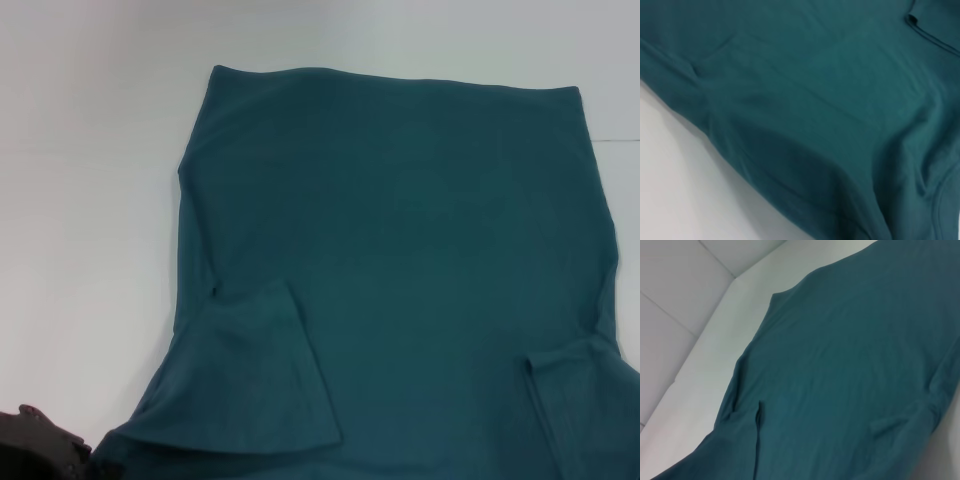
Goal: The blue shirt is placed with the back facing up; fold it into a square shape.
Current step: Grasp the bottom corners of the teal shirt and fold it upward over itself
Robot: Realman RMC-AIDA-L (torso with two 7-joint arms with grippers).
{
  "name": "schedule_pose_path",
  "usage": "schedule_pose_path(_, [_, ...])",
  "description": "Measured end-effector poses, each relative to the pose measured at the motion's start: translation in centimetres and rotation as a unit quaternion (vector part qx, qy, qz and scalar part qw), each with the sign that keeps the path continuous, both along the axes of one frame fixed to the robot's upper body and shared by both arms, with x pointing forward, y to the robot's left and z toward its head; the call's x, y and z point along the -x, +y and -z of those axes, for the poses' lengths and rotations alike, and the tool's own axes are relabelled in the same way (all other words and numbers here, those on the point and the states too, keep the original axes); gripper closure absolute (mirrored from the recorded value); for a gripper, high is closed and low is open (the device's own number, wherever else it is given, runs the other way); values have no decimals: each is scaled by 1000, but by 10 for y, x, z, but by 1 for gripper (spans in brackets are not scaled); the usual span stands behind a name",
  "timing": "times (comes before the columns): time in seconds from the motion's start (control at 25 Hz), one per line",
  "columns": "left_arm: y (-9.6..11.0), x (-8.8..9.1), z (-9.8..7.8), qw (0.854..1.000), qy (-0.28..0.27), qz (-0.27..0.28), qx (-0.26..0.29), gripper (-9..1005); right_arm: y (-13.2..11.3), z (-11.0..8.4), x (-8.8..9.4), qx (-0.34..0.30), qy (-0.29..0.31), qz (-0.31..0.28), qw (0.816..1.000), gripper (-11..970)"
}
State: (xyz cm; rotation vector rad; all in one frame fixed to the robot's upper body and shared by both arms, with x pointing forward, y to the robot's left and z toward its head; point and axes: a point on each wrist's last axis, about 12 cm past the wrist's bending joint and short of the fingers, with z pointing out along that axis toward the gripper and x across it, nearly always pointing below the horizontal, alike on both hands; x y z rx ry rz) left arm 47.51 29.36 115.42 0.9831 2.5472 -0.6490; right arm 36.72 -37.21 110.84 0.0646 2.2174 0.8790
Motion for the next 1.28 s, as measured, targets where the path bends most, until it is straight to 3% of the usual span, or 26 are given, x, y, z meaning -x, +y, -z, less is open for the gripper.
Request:
schedule_pose_path(0.52, [-1, 4, 0, 1000, -1, 18, 10, 948, 9, 6, 4, -5, 6, -18, 1000, 944])
schedule_pose_path(0.96, [-8, -4, -8, 999, -15, 31, 16, 948, 16, -11, -17, -2, -15, -36, 999, 943])
schedule_pose_path(1.28, [-10, -18, -20, 998, -52, 22, 18, 948, 15, -25, -43, 13, -41, -34, 998, 943])
